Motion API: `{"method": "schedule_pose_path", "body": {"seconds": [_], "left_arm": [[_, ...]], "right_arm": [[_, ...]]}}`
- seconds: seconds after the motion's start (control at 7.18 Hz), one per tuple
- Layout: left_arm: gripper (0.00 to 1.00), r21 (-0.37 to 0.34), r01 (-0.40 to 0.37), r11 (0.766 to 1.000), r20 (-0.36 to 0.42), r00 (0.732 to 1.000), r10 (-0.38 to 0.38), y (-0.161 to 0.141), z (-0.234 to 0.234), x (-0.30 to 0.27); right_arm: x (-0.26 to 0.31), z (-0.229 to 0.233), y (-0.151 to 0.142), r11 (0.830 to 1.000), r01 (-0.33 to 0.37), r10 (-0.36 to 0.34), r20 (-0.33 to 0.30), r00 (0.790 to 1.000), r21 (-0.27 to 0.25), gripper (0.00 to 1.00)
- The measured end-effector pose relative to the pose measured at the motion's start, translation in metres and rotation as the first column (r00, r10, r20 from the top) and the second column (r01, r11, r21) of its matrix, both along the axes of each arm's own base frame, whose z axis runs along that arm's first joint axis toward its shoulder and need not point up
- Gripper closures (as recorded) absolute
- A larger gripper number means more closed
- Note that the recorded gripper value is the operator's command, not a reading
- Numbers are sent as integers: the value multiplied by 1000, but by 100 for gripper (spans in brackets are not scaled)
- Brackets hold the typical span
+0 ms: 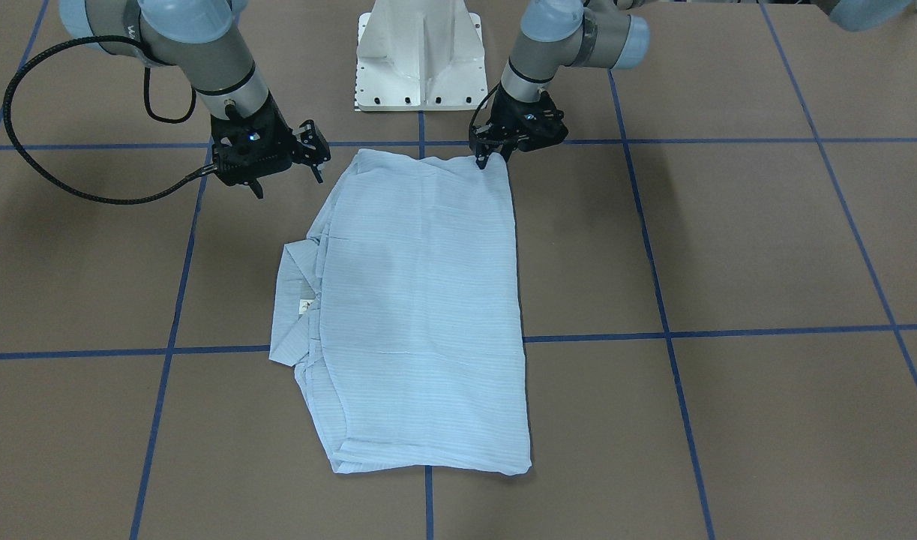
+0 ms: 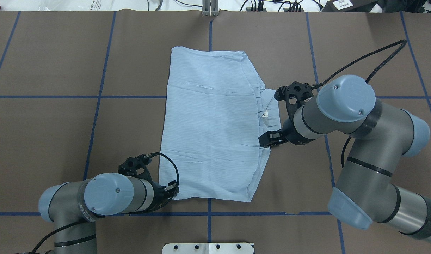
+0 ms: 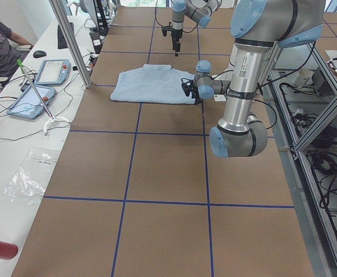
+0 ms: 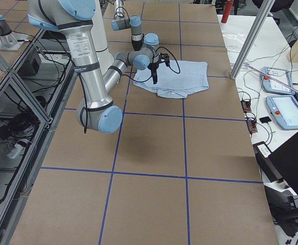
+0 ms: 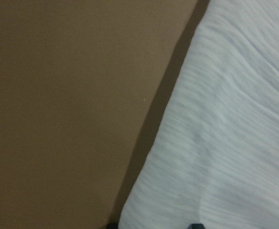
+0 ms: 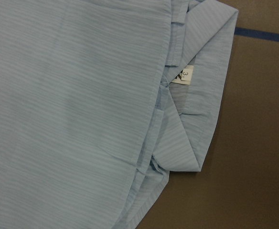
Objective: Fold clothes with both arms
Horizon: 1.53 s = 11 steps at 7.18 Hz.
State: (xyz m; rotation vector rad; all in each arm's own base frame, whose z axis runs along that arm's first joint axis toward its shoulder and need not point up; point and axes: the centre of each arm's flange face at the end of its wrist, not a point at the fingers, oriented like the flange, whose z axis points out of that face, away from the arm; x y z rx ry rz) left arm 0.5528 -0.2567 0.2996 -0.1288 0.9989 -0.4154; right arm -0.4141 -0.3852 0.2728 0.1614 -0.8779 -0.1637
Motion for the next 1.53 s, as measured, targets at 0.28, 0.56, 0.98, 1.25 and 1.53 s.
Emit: {"method": "schedule_pose_path", "body": {"seconds": [0.28, 0.56, 0.98, 1.25, 1.53], "left_arm": [[100, 2, 2, 1000, -15, 1000, -2, 0, -7, -5], [100, 8, 7, 1000, -46, 999, -6, 0, -22, -15], [100, 3, 13, 1000, -65, 998, -13, 0, -33, -24], [100, 2, 14, 1000, -67, 998, -14, 0, -34, -25], [100, 1, 15, 1000, -66, 998, -15, -1, -34, -25]], "right_arm": [[0, 1, 0, 1000, 1, -1, -2, 1000, 2, 0], [0, 0, 0, 1000, 1, -1, 1, 1000, 0, 0], [-3, -4, 5, 999, -28, 28, 10, 1000, -46, 0], [-24, -13, 29, 980, -110, 120, 45, 992, -168, 0], [-62, -25, 70, 933, -214, 239, 52, 970, -288, 0]]}}
